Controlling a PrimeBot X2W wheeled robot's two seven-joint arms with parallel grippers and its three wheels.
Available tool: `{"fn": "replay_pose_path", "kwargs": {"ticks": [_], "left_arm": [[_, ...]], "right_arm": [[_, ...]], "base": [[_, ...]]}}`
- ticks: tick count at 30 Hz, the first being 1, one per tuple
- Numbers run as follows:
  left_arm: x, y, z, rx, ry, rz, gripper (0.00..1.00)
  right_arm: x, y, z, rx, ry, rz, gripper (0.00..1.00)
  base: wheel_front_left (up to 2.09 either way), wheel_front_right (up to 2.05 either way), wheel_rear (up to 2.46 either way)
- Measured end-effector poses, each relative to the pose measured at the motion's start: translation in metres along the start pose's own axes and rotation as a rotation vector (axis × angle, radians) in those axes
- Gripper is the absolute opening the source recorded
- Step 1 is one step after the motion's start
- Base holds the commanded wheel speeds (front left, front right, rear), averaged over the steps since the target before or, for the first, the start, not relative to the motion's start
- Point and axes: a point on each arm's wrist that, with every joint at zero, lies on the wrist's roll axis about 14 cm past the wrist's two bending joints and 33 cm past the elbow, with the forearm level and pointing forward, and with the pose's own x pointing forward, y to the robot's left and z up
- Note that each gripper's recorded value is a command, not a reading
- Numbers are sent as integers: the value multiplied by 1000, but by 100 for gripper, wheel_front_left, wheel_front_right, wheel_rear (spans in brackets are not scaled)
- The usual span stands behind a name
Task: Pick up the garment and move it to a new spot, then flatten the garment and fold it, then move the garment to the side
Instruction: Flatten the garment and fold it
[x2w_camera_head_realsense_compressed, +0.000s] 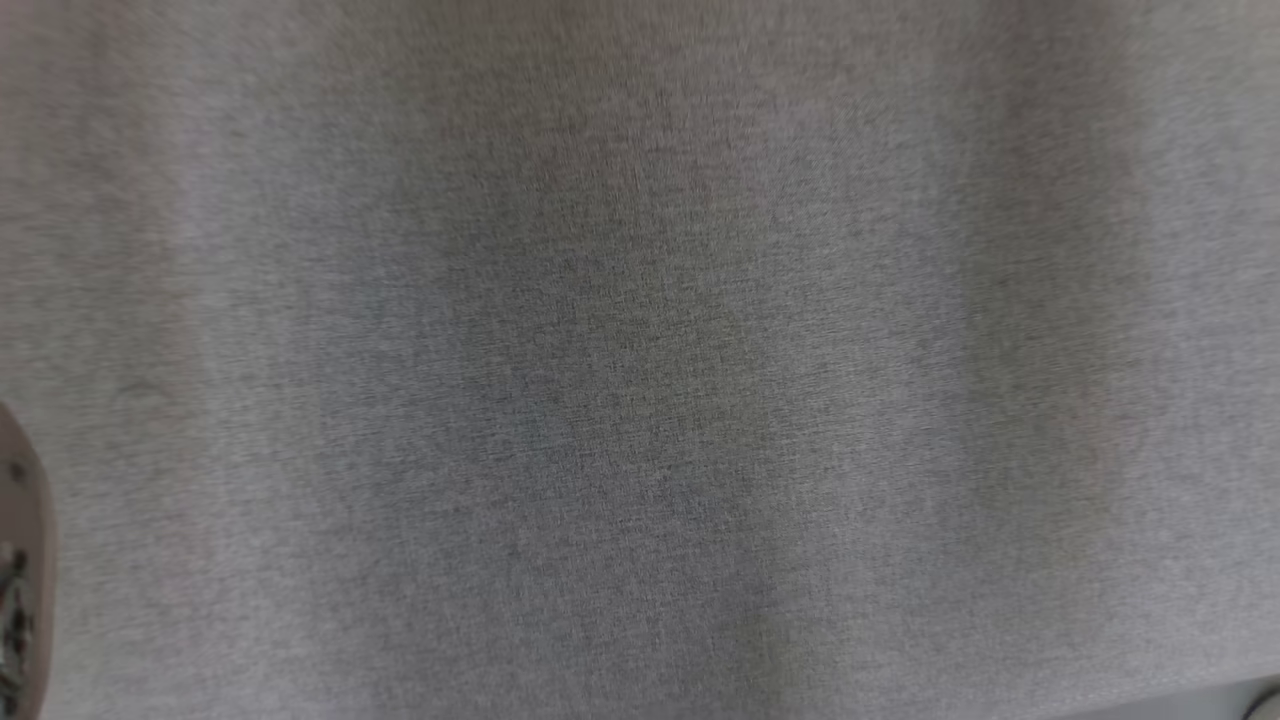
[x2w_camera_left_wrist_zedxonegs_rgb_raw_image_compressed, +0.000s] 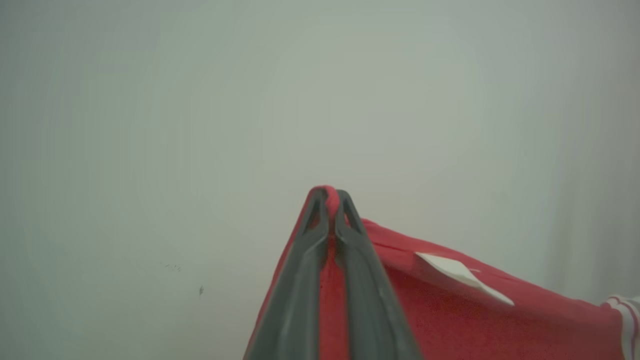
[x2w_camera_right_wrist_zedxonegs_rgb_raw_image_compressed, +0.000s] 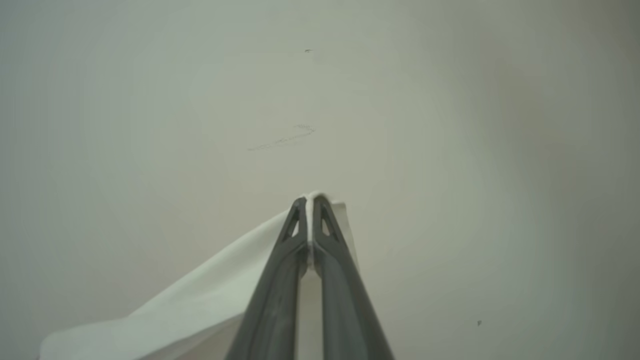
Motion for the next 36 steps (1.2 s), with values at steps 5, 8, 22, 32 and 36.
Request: {"fn": "replay_pose_path", "kwargs": {"ticks": [5,8,22,32,36], "left_arm": [[11,6,22,-17,-151,-18,0],[9,10,26,-30,-205,-23,0],[-106,58,-95,-62,200,139,0],[-204,36,-81,-153,378,215,0],[-261,22,-64,-175,471,281,0]], "right_arm": [[11,-14,16,-27,-133,-15,0],[12,-16,29,-47,-208,-10,0],[-78,-7,-122,-133,263,155,0],[-193,-25,-129,-105,596,163,0],[-252,-37,-114,-87,768,97,0]], "base": [[0,0,0],[0,0,0],[0,0,0],[0,0,0],[0,0,0]]}}
